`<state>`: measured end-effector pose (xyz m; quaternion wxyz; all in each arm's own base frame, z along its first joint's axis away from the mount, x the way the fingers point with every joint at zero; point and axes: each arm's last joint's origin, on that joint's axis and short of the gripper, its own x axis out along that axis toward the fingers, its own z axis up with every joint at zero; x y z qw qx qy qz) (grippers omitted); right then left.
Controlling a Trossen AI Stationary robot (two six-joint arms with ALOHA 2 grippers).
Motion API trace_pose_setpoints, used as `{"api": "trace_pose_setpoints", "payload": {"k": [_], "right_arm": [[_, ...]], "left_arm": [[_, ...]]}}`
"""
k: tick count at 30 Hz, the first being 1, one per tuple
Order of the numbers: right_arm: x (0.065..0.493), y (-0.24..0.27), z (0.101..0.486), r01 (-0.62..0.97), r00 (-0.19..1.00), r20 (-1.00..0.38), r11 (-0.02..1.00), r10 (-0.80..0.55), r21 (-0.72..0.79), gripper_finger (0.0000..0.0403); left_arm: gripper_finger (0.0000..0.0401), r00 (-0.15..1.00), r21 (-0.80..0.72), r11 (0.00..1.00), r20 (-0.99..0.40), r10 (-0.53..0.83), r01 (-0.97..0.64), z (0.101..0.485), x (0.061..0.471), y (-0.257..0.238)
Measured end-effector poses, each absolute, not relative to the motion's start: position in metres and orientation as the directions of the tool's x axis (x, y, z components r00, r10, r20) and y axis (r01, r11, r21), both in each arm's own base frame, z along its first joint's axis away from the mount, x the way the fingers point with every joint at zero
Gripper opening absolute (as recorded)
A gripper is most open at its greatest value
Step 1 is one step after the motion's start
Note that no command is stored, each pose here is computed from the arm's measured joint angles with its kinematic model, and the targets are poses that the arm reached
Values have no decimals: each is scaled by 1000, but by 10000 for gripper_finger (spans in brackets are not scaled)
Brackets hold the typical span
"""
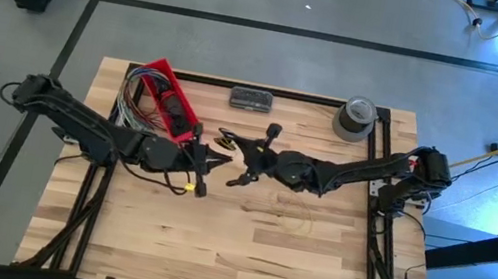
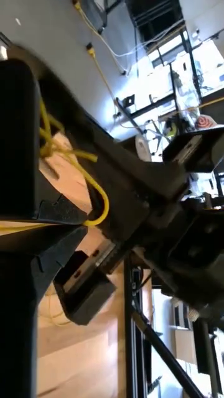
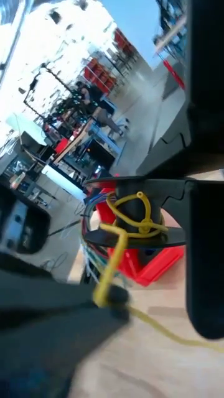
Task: Coil cords
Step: Coil the yellow wire on the spool
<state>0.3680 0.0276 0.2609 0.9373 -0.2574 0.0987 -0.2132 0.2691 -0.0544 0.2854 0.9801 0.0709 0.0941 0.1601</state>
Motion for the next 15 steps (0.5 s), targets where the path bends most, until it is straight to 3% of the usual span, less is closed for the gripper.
{"api": "trace_pose_setpoints", "payload": {"k": [7,15], "right_arm": [[370,29,274,367,911,-34,848,-410,-381,5],[360,31,296,366,927,37,875,-374,-318,5]], "left_arm": [[3,920,191,931,-188,345,-310,277,276,-51],[3,901,221,917,-215,377,-331,267,284,-44]]}}
